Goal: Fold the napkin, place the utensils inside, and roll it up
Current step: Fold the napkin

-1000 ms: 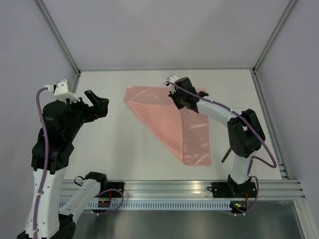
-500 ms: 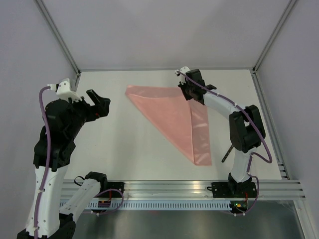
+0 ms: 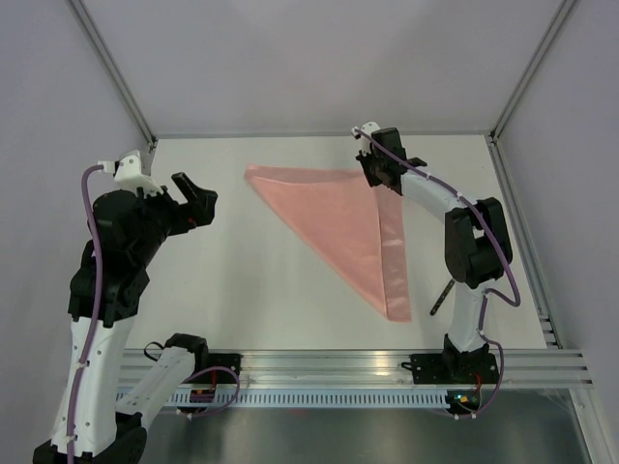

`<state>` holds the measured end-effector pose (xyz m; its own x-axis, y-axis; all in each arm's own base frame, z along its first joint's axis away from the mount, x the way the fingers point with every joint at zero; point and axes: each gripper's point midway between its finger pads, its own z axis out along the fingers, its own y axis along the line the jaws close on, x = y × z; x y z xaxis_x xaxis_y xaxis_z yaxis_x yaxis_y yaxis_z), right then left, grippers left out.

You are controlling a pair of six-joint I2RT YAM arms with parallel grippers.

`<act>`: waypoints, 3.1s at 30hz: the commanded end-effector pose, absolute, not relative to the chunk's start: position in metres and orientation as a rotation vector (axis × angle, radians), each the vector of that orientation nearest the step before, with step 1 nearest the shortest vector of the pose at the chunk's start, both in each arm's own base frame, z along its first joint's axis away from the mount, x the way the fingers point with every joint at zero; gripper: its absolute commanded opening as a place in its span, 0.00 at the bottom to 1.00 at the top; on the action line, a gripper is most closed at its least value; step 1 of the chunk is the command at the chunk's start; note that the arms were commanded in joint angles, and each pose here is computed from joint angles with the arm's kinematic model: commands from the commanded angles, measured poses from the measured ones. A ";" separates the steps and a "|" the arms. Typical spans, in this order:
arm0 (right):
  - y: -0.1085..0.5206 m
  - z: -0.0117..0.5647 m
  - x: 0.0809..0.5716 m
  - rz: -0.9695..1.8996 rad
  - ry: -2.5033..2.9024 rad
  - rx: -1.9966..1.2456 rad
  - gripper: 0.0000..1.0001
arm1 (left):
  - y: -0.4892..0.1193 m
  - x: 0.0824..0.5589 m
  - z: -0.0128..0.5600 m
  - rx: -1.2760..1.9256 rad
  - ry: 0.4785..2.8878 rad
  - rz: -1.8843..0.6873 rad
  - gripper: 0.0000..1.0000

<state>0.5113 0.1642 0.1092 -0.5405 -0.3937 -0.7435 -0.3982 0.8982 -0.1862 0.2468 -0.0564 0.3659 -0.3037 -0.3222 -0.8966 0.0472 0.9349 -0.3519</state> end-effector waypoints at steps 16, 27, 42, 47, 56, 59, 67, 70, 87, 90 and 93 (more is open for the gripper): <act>0.129 0.135 0.553 -0.049 2.149 -0.427 0.00 | -0.058 0.254 0.372 -0.142 1.819 -0.351 1.00; 0.110 0.136 0.568 -0.068 2.149 -0.376 0.00 | -0.058 0.256 0.370 -0.138 1.823 -0.350 1.00; 0.100 0.129 0.578 -0.087 2.160 -0.357 0.00 | -0.059 0.258 0.369 -0.140 1.828 -0.350 1.00; 0.096 0.129 0.579 -0.088 2.159 -0.347 0.00 | -0.059 0.260 0.367 -0.141 1.833 -0.350 1.00; 0.088 0.125 0.579 -0.088 2.167 -0.330 0.00 | -0.059 0.261 0.367 -0.143 1.833 -0.351 1.00; 0.085 0.123 0.579 -0.091 2.171 -0.326 0.00 | -0.062 0.262 0.365 -0.139 1.839 -0.365 1.00; 0.080 0.116 0.579 -0.096 2.184 -0.323 0.00 | -0.065 0.262 0.365 -0.131 1.842 -0.381 1.00; 0.078 0.112 0.579 -0.099 2.190 -0.318 0.01 | -0.065 0.262 0.364 -0.131 1.844 -0.383 1.00; 0.066 0.074 0.588 -0.135 2.251 -0.284 0.10 | -0.067 0.265 0.353 -0.130 1.866 -0.386 1.00; 0.061 0.070 0.590 -0.155 2.272 -0.271 0.45 | -0.067 0.264 0.350 -0.128 1.868 -0.388 1.00; 0.056 0.091 0.595 -0.162 2.256 -0.247 0.70 | -0.068 0.261 0.347 -0.128 1.869 -0.401 1.00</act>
<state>0.5804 0.0692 0.0522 -0.6620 -0.2540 -0.7052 -0.1849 0.9671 -0.1748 0.2618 -0.0645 0.3365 -0.3711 -0.2952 -0.8804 0.0598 0.9386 -0.3399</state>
